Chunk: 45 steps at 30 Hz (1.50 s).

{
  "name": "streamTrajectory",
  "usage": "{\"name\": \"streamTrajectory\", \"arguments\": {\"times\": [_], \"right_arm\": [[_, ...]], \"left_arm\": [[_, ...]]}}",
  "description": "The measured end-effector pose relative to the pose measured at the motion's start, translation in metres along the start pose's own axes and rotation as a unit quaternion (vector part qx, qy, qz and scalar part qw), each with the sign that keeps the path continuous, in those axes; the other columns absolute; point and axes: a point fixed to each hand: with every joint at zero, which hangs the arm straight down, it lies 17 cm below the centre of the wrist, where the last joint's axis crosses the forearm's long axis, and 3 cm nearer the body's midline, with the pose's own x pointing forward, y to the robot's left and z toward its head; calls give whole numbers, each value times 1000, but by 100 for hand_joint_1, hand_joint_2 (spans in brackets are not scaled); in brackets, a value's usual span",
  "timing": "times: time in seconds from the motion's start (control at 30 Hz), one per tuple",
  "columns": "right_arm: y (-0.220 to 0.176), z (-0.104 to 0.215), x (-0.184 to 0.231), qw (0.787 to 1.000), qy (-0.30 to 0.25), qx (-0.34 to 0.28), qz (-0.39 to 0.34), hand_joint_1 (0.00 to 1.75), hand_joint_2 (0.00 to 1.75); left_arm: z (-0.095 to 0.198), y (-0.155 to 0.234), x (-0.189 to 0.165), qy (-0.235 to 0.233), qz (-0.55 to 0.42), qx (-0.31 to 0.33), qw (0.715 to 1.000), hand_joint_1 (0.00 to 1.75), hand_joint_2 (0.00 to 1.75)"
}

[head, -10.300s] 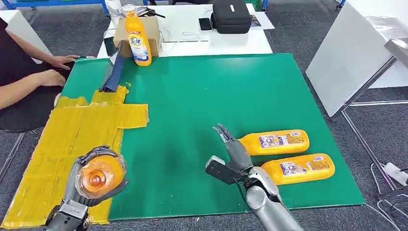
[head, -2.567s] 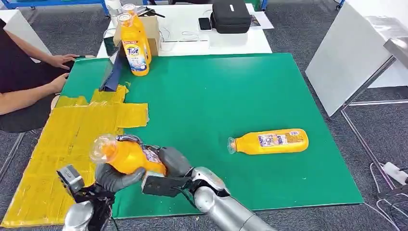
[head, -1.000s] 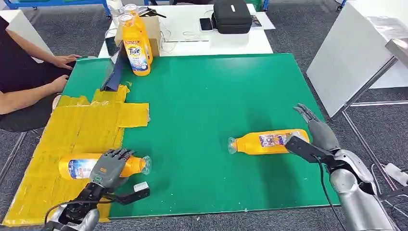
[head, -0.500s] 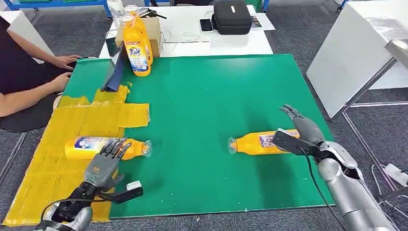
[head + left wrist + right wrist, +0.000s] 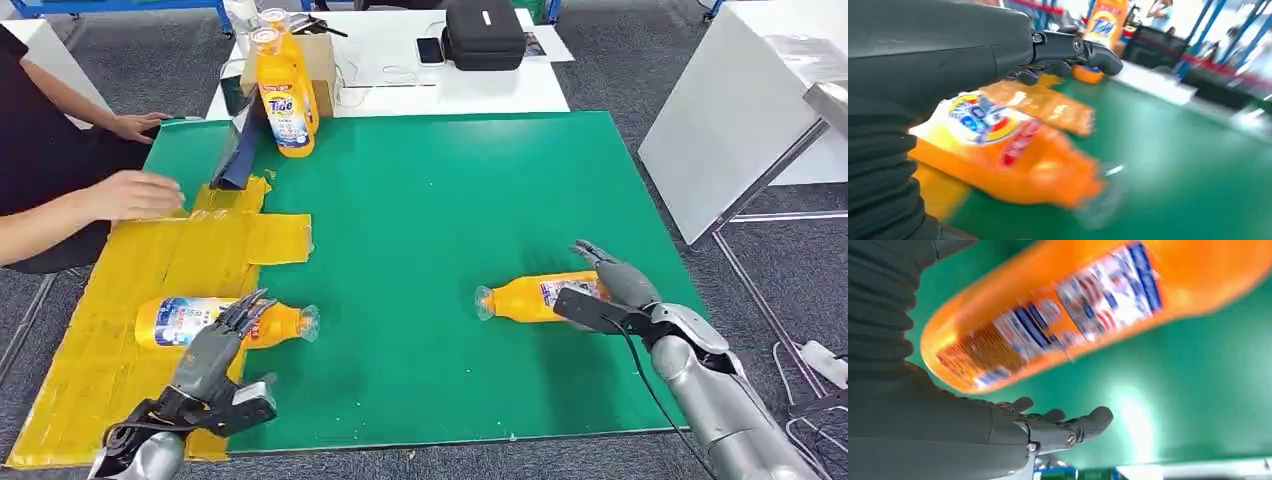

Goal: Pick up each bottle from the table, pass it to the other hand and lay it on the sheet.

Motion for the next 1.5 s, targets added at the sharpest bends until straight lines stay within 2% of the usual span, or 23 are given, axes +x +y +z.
{"name": "streamTrajectory", "arguments": {"times": [0.1,0.13,0.3,0.43,0.57,0.83,0.93,1.0,1.07,1.27,1.5], "right_arm": [[12,7,-10,999,2,31,6,0,175],[15,9,-15,999,5,45,8,175,175],[19,32,-49,988,39,147,13,175,175],[11,80,-100,965,98,244,26,175,175],[1,111,-131,955,133,258,54,175,175],[5,130,-156,944,157,271,103,175,175],[2,117,-153,954,147,238,108,175,175],[1,87,-138,971,121,177,105,175,175],[6,66,-127,978,112,142,99,175,175],[23,44,-107,983,102,134,67,175,175],[32,9,-54,993,60,95,19,175,175]], "left_arm": [[-8,22,15,-19,70,38,997,0,175],[-10,29,18,-24,81,50,995,0,175],[-17,47,22,-37,94,76,992,0,175],[-31,59,26,-55,101,95,989,0,175],[-44,65,26,-60,108,107,987,0,175],[-55,67,31,-67,122,115,984,0,175],[-57,67,33,-67,129,117,982,0,175],[-56,66,33,-65,140,118,981,0,175],[-53,65,36,-65,146,117,980,0,175],[-50,64,40,-66,152,117,979,0,175],[-48,69,51,-75,168,122,975,0,175]]}}
